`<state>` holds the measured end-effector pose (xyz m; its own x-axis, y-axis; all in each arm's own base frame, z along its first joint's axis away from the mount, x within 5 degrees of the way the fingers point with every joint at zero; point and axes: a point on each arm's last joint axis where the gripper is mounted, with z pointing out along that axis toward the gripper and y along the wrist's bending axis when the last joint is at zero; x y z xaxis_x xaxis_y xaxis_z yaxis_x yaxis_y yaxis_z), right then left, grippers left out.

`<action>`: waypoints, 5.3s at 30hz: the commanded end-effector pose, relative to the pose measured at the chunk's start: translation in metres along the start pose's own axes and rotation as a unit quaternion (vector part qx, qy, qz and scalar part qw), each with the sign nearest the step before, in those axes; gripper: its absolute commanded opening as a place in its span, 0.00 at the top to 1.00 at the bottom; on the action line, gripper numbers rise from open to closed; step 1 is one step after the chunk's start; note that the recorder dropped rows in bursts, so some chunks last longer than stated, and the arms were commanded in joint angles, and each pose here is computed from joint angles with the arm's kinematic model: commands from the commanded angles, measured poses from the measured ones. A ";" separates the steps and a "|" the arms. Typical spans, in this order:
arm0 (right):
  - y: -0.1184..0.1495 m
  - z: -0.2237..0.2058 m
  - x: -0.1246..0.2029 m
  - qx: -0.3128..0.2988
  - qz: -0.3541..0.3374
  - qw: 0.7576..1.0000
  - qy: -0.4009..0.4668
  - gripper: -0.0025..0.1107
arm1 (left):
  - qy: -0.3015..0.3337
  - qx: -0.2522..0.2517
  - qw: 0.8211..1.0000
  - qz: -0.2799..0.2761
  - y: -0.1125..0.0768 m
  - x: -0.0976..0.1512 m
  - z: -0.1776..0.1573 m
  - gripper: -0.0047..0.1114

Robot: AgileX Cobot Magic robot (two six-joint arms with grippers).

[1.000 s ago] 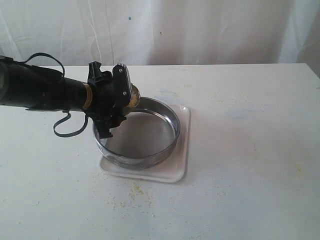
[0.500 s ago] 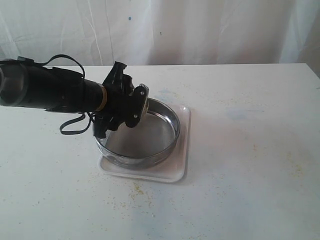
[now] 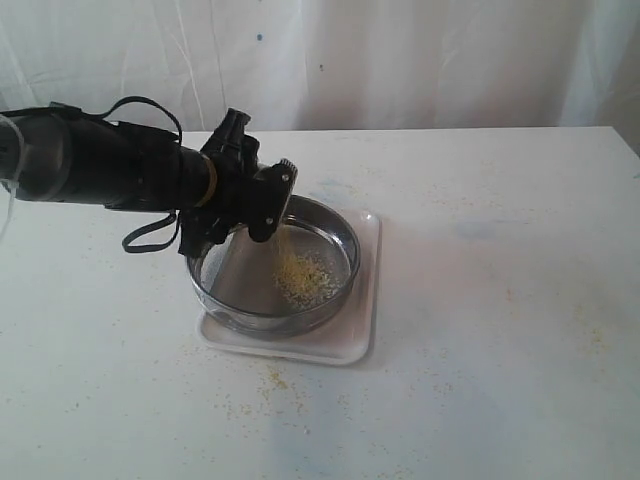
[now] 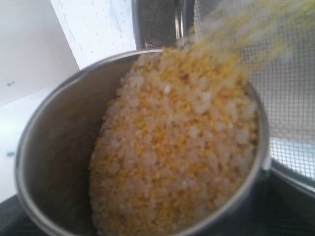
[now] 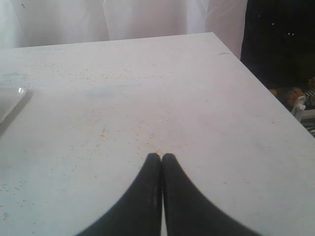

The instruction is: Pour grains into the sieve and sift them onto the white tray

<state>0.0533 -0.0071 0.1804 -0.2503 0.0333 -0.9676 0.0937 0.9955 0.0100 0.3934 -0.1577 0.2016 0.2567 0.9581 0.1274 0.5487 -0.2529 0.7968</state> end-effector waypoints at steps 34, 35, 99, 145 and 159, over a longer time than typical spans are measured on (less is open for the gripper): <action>0.000 -0.001 -0.003 0.002 -0.002 1.000 -0.006 0.98 | 0.124 -0.025 0.896 0.426 0.009 -0.045 -0.015 0.96; 0.000 -0.001 -0.003 0.002 -0.002 1.000 -0.006 0.98 | 0.127 -0.025 0.898 0.421 0.009 -0.045 -0.015 0.96; 0.000 -0.001 -0.003 0.002 -0.002 1.000 -0.006 0.98 | -0.210 -0.064 0.726 -0.651 -0.154 0.161 0.019 0.89; 0.000 -0.001 -0.003 0.002 -0.002 1.000 -0.006 0.98 | 0.085 -0.463 0.523 -0.710 -0.020 0.204 -0.333 0.96; 0.000 -0.001 -0.003 0.001 -0.003 1.000 -0.006 0.98 | -0.003 -0.340 0.630 -0.698 -0.089 0.133 -0.306 0.96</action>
<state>0.0533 -0.0071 0.1804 -0.2503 0.0333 -0.9676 0.0937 0.9955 0.0100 0.1409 0.0515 0.3430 -0.1198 0.1029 -0.9875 -0.3895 0.9100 0.1420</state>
